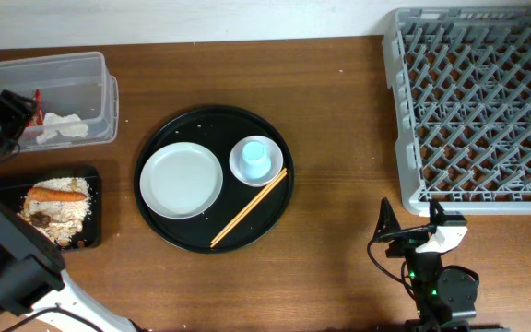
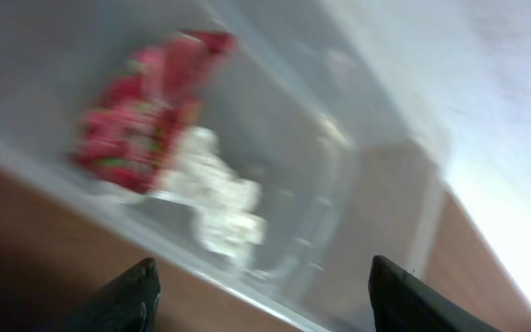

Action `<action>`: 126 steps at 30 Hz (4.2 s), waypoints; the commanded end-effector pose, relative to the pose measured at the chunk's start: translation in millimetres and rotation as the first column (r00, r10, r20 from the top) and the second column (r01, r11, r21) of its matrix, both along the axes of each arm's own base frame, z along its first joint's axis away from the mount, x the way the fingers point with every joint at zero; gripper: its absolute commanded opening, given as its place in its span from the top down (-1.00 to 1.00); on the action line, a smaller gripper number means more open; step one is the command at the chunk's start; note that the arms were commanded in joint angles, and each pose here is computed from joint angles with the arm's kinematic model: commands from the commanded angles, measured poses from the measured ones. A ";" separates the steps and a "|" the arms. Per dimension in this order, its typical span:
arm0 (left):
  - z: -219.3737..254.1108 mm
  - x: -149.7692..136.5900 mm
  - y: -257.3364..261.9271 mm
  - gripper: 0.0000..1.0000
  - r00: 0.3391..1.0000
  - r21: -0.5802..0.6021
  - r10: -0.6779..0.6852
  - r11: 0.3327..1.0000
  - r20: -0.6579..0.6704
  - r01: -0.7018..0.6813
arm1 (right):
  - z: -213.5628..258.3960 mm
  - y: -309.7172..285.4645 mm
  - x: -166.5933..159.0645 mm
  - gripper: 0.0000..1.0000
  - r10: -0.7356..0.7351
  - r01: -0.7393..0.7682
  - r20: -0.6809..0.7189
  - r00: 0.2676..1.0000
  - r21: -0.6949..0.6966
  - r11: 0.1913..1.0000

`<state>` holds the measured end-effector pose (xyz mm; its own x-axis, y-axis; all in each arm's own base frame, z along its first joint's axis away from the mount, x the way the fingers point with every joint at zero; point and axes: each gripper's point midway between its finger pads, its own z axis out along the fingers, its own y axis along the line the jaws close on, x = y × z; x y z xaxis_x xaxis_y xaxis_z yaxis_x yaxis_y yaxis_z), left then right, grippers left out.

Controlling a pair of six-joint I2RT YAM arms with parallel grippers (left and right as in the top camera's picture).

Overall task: Sort waste into correct bins and load items into the dishwasher rack
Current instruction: 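Carry the red wrapper left and drop it into the clear bin, then reach the right gripper over the round tray to the light-blue cup, then grasp the light-blue cup with the right gripper and lift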

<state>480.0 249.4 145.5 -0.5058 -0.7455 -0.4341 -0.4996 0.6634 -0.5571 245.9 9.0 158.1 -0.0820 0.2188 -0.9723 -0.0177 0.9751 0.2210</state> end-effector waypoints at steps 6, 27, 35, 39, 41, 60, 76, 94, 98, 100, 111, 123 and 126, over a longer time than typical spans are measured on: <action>63.2 -11.4 -42.7 -0.15 0.989 -0.106 -0.097 0.988 0.112 0.109 | -2.8 -0.3 -0.1 -0.97 -0.003 0.003 -0.003 1.000 -0.011 1.000; 40.3 -56.9 31.6 -0.99 0.959 0.232 0.241 0.951 -0.146 -0.204 | -2.8 -0.3 -0.1 -0.96 -0.003 0.003 -0.003 1.000 -0.011 1.000; 40.3 -57.1 32.0 -0.99 0.959 0.232 0.242 0.951 -0.146 -0.205 | -1.9 4.7 -0.2 -0.97 0.025 -0.025 0.000 1.000 0.009 1.000; 40.3 -57.1 32.0 -0.99 0.959 0.232 0.242 0.951 -0.146 -0.205 | 22.1 74.6 -19.1 -0.97 0.406 -0.394 0.073 0.911 0.447 0.803; 40.3 -57.0 32.1 -0.99 0.959 0.233 0.242 0.951 -0.146 -0.205 | 36.7 103.9 -39.6 -0.97 0.576 -0.515 0.114 0.810 0.609 0.604; 40.3 -57.0 32.1 -0.99 0.959 0.233 0.242 0.951 -0.146 -0.205 | 187.1 74.9 -38.8 -0.96 0.405 -0.467 0.238 0.883 0.528 0.709; 40.3 -57.0 32.1 -0.99 0.959 0.233 0.242 0.951 -0.146 -0.205 | 100.9 162.1 78.2 -0.96 0.330 -0.342 -0.718 0.612 0.136 0.930; 40.3 -57.6 32.8 -0.99 0.959 0.232 0.244 0.950 -0.146 -0.207 | -11.0 276.7 165.6 -0.96 0.248 -0.323 -0.826 0.506 0.085 0.943; 40.3 -57.6 32.8 -0.99 0.959 0.232 0.244 0.950 -0.146 -0.207 | -25.5 281.8 170.2 -0.96 0.240 -0.328 -0.831 0.501 0.074 0.942; 40.3 -57.6 32.9 -0.99 0.959 0.233 0.244 0.950 -0.146 -0.207 | -33.2 278.9 171.7 -0.96 0.206 -0.317 -0.838 0.505 0.042 0.947; 40.3 -57.6 32.9 -0.99 0.959 0.233 0.244 0.950 -0.146 -0.207 | -64.0 290.2 161.5 -0.96 0.096 -0.279 -0.853 0.512 -0.059 0.959; 40.3 -57.5 32.8 -0.99 0.959 0.232 0.244 0.950 -0.146 -0.207 | -98.1 289.3 157.9 -0.97 0.022 -0.249 -0.873 0.487 -0.114 0.962; 40.3 -57.6 32.9 -0.99 0.959 0.233 0.244 0.950 -0.146 -0.207 | -98.1 289.3 157.9 -0.87 0.022 -0.249 -0.873 0.487 -0.114 0.962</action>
<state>423.2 280.5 177.9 -0.4278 -0.7509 -0.5031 -0.7262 0.6170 -0.3033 397.9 297.0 53.8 -0.9195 -0.0708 -0.3867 -0.0826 0.9965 0.0138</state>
